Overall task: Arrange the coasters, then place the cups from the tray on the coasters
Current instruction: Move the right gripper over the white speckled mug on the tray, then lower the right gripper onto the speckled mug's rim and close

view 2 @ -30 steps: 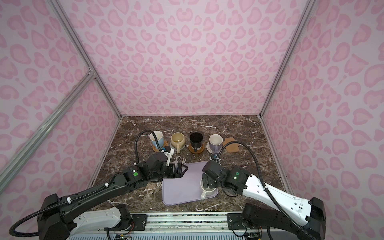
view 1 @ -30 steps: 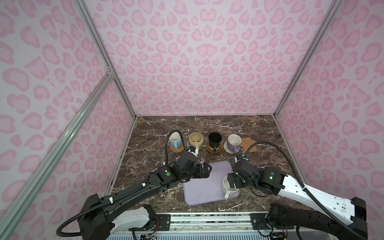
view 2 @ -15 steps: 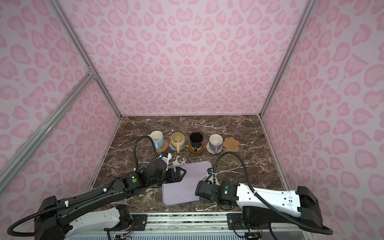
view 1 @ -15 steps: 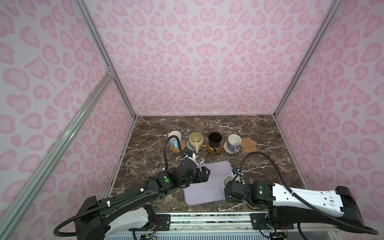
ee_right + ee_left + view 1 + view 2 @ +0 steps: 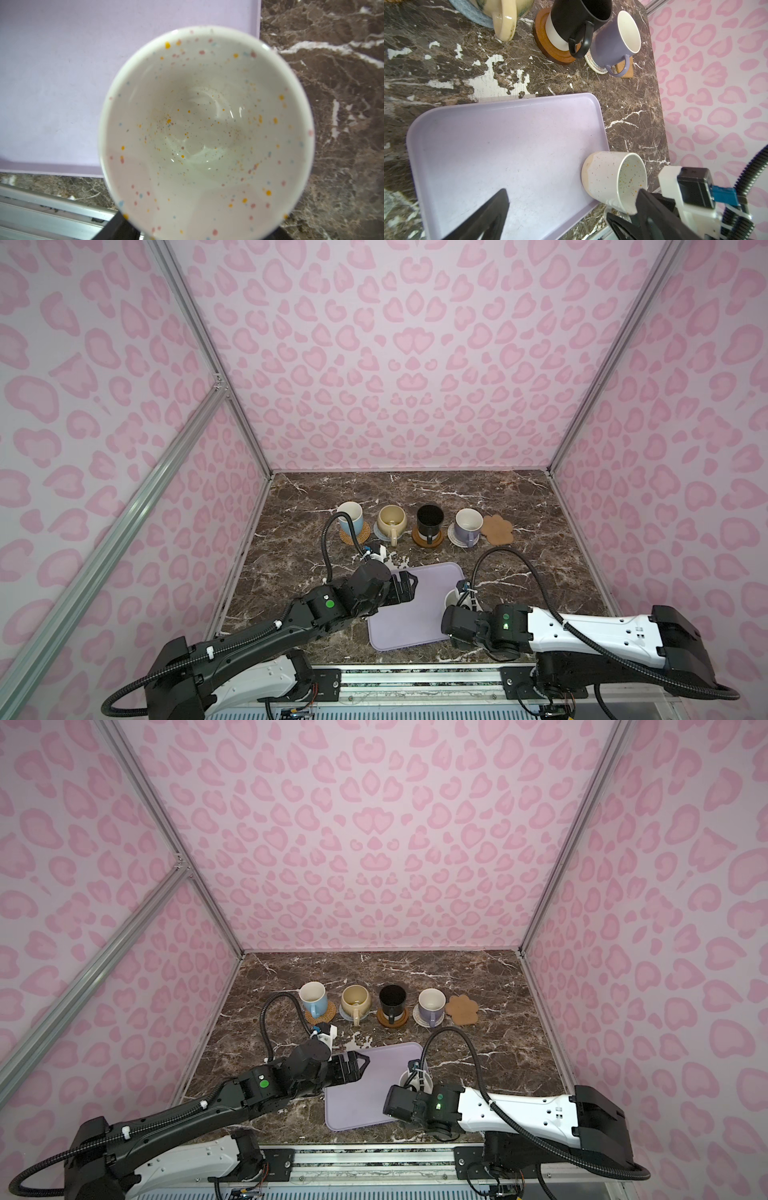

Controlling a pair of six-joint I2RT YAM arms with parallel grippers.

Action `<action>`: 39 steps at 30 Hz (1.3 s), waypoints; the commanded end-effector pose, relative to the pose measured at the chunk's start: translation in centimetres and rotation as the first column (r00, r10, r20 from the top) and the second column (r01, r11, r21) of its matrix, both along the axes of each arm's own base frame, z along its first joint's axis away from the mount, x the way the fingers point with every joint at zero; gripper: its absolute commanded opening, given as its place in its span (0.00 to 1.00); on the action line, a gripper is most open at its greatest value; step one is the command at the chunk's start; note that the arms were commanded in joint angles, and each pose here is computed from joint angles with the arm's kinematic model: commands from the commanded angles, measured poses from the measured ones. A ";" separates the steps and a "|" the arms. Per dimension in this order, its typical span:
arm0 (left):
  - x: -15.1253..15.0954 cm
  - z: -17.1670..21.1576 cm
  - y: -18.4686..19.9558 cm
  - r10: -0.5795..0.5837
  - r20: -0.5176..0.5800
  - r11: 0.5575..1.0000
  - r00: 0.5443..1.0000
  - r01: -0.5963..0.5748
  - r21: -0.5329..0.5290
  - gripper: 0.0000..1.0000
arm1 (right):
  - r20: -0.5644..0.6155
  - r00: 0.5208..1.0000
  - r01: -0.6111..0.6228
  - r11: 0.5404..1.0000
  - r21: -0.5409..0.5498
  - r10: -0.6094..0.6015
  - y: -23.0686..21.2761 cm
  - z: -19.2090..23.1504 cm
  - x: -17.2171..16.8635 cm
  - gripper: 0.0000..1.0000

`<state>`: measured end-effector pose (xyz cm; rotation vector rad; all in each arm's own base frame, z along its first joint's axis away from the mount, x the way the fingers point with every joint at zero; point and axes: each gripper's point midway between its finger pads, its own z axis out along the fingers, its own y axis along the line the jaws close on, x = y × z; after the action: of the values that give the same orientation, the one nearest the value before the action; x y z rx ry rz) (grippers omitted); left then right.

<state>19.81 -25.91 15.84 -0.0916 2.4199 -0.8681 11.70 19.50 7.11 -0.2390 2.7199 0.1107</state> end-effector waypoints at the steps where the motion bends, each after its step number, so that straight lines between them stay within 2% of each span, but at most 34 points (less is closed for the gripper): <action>1: 0.3 0.4 -0.3 0.019 0.013 0.999 1.000 -0.019 -0.032 0.97 | 0.016 1.000 -0.016 1.000 -0.023 0.016 0.1 -0.1 0.3 0.62; 6: 0.4 0.9 -0.4 0.017 0.025 0.999 1.000 -0.016 -0.041 0.97 | 0.012 1.000 -0.027 0.998 -0.053 0.027 0.0 -0.6 0.3 0.50; 12: 0.5 0.8 -0.4 0.020 0.025 0.999 0.999 -0.019 -0.037 0.97 | 0.021 0.999 -0.028 0.995 -0.095 0.031 -0.1 -0.4 0.6 0.41; 21: 0.5 0.7 -0.5 0.017 0.023 0.999 1.000 -0.016 -0.037 0.97 | 0.018 0.998 -0.054 0.990 -0.133 0.057 0.3 -0.7 0.8 0.18; 23: 0.5 0.6 -0.4 0.018 0.022 0.999 1.000 -0.017 -0.034 0.98 | 0.024 0.998 -0.053 0.990 -0.129 0.057 0.3 -0.6 0.9 0.17; 25: 0.4 0.5 -0.4 0.018 0.022 0.999 1.000 -0.017 -0.033 0.98 | 0.028 0.998 -0.054 0.990 -0.131 0.058 0.3 -0.7 1.0 0.06; 29: 0.4 0.6 -0.4 0.018 0.022 0.999 1.000 -0.017 -0.035 0.98 | 0.030 0.998 -0.055 0.988 -0.147 0.060 0.3 -0.7 1.1 0.04; 31: 0.4 0.6 -0.4 0.017 0.022 0.999 1.000 -0.017 -0.035 0.98 | 0.035 0.997 -0.057 0.987 -0.148 0.062 0.3 -0.4 1.2 0.00; 39: 0.5 1.3 -0.9 0.006 0.035 0.997 0.999 -0.003 -0.076 0.98 | 0.088 0.995 -0.038 0.993 -0.115 0.049 -0.4 1.2 2.0 0.00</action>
<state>19.94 -26.27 16.11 -0.0990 2.3990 -0.8962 12.65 19.74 7.56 -0.3431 2.6929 -0.0099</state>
